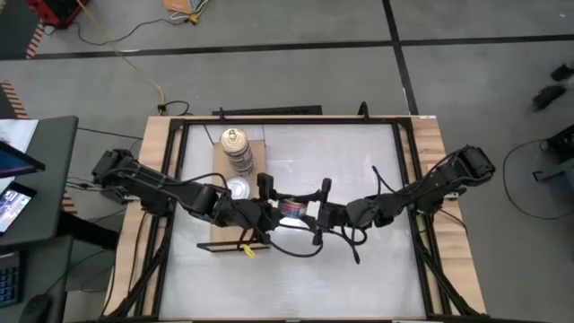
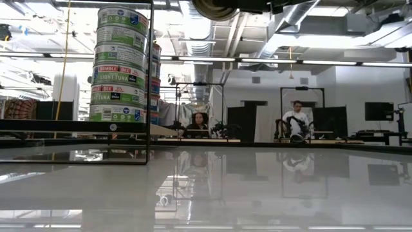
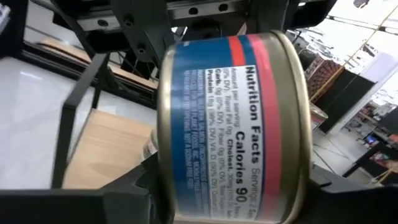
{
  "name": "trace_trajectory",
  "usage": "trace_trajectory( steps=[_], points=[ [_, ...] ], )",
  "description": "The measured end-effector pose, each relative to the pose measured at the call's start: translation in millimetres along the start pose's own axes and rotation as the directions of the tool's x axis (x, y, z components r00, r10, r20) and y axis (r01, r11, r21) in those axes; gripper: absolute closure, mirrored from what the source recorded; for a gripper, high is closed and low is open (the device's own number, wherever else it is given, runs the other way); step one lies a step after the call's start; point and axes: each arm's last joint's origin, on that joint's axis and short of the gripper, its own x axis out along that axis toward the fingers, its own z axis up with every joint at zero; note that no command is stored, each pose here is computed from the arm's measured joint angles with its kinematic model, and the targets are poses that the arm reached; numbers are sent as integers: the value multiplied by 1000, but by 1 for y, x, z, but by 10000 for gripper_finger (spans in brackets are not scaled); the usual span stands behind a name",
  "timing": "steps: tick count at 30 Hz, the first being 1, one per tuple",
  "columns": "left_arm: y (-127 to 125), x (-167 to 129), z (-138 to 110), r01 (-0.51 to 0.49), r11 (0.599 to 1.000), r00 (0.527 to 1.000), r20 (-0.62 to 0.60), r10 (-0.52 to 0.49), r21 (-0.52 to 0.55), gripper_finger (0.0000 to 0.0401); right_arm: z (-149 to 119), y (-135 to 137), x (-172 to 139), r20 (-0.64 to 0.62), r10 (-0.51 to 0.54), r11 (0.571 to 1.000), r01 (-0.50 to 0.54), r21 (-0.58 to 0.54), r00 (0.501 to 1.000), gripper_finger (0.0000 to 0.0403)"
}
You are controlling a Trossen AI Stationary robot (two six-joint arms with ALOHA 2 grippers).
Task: Stack canned seafood by type on shelf
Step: Stack the blue-pink tuna can on top of the other blue-pink tuna can on the shelf
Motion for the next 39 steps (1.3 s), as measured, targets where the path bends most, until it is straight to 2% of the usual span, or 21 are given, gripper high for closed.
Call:
trace_trajectory(
  steps=[3,7,9,13,16,19,22,25,29,33,36,39],
  points=[
    [-1,-4,2,0,1000,1000,10,0,16,219,-1,-2,1,-8,-4,1000,5,26,1000,167],
    [8,-18,4,-29,999,999,25,28,32,219,-1,-6,2,-22,-39,999,40,30,999,136],
    [17,-29,4,-73,997,997,24,72,22,219,0,-9,0,-43,-81,997,82,10,996,119],
    [40,-54,-1,-184,983,983,-10,184,19,219,11,-23,-10,-51,-192,978,187,-97,980,88],
    [61,-69,-7,-301,953,952,-57,302,23,219,23,-38,-21,-25,-245,961,240,-135,969,77],
    [85,-77,-18,-410,912,904,-128,408,18,214,34,-58,-32,10,-284,952,283,-117,959,75],
    [100,-73,-31,-454,890,866,-213,453,47,212,44,-77,-45,33,-334,940,336,-60,942,78],
    [107,-73,-42,-475,872,824,-286,489,119,213,46,-87,-54,18,-337,942,337,13,941,80],
    [116,-73,-53,-430,877,810,-338,480,214,214,45,-90,-59,-5,-320,947,320,17,947,81],
    [112,-71,-61,-278,871,811,-386,439,406,213,44,-90,-58,-7,-321,947,321,15,947,81],
    [109,-68,-64,-193,841,800,-414,433,506,213,43,-90,-58,-13,-317,948,317,22,948,81],
    [110,-66,-65,-174,784,750,-436,498,596,213,42,-89,-58,-17,-311,950,311,26,950,81]
  ],
)
